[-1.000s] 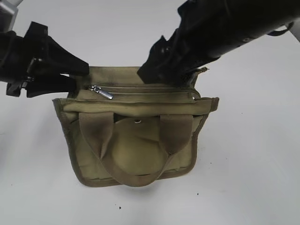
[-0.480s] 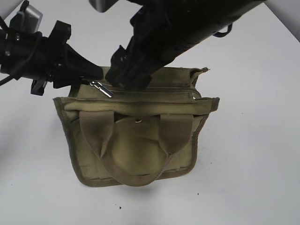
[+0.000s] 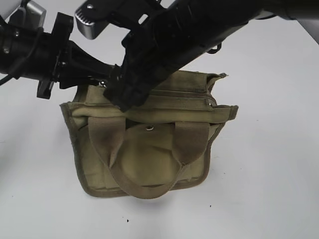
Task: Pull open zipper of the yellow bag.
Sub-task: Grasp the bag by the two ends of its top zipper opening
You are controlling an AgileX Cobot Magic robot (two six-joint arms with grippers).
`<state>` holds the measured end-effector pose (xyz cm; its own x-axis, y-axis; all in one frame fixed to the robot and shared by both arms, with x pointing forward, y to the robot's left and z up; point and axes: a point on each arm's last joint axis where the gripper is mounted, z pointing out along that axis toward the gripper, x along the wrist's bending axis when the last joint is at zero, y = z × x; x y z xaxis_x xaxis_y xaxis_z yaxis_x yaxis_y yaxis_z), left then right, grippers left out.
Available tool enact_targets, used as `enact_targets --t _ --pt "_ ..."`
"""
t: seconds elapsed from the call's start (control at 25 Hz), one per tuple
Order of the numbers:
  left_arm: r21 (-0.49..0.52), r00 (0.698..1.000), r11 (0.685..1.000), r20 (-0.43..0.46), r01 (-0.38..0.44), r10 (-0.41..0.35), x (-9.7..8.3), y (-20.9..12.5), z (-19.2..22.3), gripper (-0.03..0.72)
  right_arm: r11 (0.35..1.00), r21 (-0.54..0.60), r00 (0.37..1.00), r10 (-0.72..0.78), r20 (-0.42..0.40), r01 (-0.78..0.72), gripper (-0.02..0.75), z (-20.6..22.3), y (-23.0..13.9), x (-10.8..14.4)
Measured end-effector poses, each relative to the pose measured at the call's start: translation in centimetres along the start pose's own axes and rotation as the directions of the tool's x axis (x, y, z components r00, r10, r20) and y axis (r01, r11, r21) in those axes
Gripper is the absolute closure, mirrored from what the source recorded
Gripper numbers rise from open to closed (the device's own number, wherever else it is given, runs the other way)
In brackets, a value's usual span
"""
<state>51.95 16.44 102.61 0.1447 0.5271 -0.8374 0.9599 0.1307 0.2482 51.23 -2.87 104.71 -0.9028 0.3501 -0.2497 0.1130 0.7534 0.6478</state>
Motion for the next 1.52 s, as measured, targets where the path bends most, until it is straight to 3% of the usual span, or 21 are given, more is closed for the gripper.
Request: enact_targets --t 0.16,0.6,1.52 --pt "-0.001 1.000 1.000 0.009 0.006 -0.006 -0.1 0.0 0.0 0.683 1.000 0.006 1.000 -0.002 -0.002 0.002 0.321 0.6 -0.1 0.0" --pt "-0.010 0.999 0.999 0.021 0.037 -0.036 0.2 0.2 0.1 0.684 0.999 0.022 1.000 -0.026 0.005 0.026 0.650 1.8 -0.5 0.0" --pt "0.035 1.000 0.999 0.031 -0.002 0.001 -0.2 -0.4 0.2 0.685 0.994 0.099 0.998 -0.033 -0.046 0.038 0.656 -1.2 -0.6 0.1"
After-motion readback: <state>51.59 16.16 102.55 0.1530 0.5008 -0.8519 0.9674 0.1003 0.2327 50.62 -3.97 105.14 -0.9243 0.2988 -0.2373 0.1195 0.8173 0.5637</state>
